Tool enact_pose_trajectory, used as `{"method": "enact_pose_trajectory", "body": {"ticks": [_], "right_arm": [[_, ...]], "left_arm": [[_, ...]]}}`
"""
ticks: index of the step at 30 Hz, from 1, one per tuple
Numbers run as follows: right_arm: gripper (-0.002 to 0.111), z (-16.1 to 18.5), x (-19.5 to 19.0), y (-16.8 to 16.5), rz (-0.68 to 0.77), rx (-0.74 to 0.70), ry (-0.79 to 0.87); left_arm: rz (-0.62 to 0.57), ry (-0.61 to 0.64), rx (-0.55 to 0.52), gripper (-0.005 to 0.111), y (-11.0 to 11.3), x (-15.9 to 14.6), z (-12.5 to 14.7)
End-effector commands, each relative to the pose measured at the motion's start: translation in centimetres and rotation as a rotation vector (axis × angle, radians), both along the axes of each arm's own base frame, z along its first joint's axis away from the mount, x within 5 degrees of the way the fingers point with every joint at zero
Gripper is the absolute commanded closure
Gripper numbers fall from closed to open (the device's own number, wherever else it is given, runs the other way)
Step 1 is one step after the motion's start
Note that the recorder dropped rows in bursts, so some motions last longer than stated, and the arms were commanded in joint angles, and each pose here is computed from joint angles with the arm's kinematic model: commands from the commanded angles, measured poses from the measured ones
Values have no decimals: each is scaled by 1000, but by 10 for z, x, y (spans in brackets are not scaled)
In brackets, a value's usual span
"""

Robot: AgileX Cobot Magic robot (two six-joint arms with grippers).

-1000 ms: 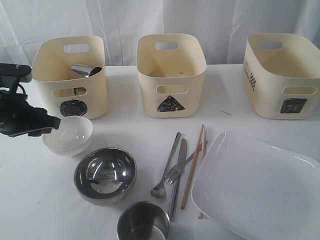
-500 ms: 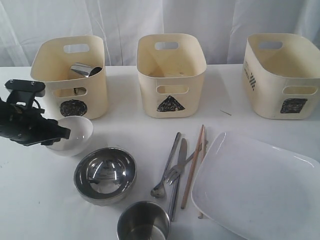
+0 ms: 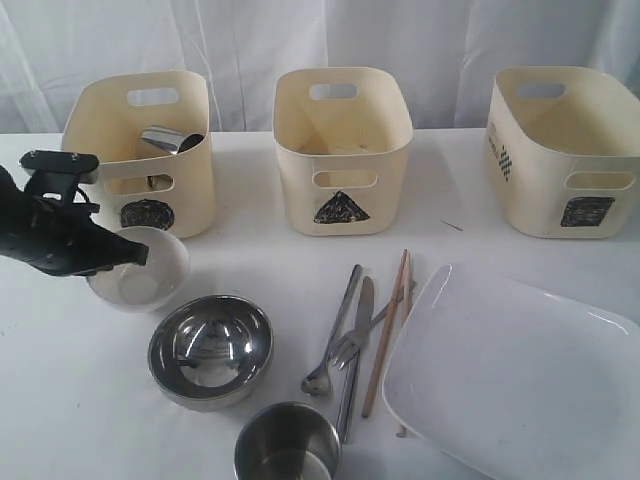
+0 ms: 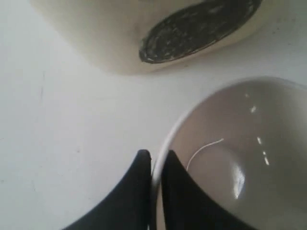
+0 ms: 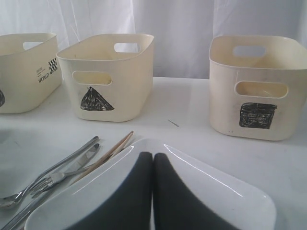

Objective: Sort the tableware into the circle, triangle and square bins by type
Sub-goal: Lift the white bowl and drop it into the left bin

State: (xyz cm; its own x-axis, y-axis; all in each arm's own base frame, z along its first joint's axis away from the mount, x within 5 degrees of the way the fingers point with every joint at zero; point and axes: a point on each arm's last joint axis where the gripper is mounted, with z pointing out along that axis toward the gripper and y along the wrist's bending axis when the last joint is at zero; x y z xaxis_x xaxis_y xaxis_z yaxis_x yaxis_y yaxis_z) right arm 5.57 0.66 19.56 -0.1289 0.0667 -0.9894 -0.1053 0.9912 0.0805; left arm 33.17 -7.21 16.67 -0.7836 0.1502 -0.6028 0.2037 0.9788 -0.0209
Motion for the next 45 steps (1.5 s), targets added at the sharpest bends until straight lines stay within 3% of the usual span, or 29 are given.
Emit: {"method": "enact_pose_trajectory", "body": {"ticks": [1,9,13,18,21,26,35,45], "right_arm": [[108,-1,0,0,-3,-1,-5],[108,-1,0,0,-3,-1,-5],[108,-1,0,0,-3,-1,-5],[108,-1,0,0,-3,-1,-5],[108,-1,0,0,-3,-1,-5],[108,-1,0,0,-3,-1,-5],[108,-1,0,0,-3,-1,-5],[108,-1,0,0,-3,-1,-5]], "left_arm": [[-37,54,32,107,2,-11,11],[-91,50,65,107,7,-35,53],[-98,-53,55,107,10,-48,87],[-97,-270,32,107,13,-63,131],[-126,-368,54,107,13,-60,154],[-151,-438,81,107,6,-27,173],[-70,-430,93,107,19,66,162],[-35,-337,87,107,22,132,106]]}}
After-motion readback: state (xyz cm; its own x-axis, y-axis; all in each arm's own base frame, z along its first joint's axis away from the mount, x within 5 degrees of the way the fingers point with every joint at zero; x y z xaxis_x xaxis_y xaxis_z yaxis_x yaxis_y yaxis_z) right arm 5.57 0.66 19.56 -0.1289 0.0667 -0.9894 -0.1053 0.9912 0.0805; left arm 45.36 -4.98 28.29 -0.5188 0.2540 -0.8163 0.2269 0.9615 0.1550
